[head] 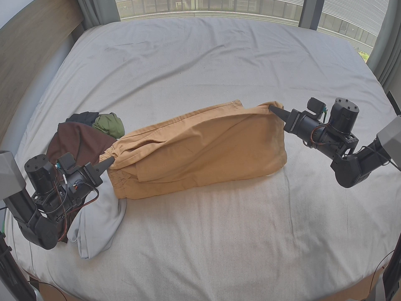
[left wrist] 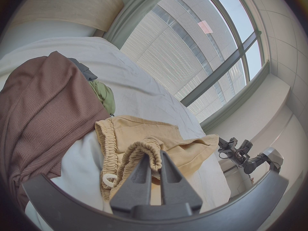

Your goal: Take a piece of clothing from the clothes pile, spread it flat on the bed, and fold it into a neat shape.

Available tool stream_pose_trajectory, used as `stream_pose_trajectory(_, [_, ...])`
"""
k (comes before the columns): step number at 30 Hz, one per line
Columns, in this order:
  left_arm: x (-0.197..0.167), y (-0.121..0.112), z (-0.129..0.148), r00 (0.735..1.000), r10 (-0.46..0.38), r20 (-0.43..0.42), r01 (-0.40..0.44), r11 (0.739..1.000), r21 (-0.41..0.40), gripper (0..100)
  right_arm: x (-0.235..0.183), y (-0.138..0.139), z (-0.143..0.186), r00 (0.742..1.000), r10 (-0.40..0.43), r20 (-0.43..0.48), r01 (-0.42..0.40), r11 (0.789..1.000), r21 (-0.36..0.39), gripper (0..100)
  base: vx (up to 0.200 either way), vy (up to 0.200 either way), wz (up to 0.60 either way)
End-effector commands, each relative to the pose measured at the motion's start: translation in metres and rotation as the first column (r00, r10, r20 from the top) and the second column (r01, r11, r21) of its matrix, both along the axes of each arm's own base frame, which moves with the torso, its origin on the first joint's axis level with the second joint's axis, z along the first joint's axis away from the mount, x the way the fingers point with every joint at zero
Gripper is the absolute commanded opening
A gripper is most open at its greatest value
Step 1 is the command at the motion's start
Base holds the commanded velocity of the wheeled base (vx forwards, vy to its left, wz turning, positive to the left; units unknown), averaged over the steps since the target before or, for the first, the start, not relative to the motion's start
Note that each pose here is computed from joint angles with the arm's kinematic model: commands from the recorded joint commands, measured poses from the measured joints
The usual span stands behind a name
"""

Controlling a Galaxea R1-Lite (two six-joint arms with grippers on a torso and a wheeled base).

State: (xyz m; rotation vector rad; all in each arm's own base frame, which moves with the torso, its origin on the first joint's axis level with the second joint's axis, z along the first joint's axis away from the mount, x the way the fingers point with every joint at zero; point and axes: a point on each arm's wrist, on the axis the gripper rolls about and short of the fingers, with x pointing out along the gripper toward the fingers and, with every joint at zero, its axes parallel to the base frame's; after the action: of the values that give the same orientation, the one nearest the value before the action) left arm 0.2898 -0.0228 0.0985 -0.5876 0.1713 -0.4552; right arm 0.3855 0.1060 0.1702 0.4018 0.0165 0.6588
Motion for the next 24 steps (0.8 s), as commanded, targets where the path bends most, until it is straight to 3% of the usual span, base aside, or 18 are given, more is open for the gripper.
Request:
stream_pose_trajectory(1, [0.006, 0.000, 0.000, 1.000, 0.022, 0.000, -0.022, 1.000, -0.018, 0, 0.014, 0.002, 0.004, 1.000, -0.002, 0.009, 0.002, 1.000, 0.002, 0, 0.000, 0.000, 0.00])
stream_pose_trajectory(24, [0.031, 0.001, -0.004, 0.991, 0.135, 0.015, -0.134, 0.990, -0.047, 0, 0.070, 0.021, 0.006, 1.000, 0.003, 0.016, -0.002, 1.000, -0.006, 0, 0.000, 0.000, 0.00])
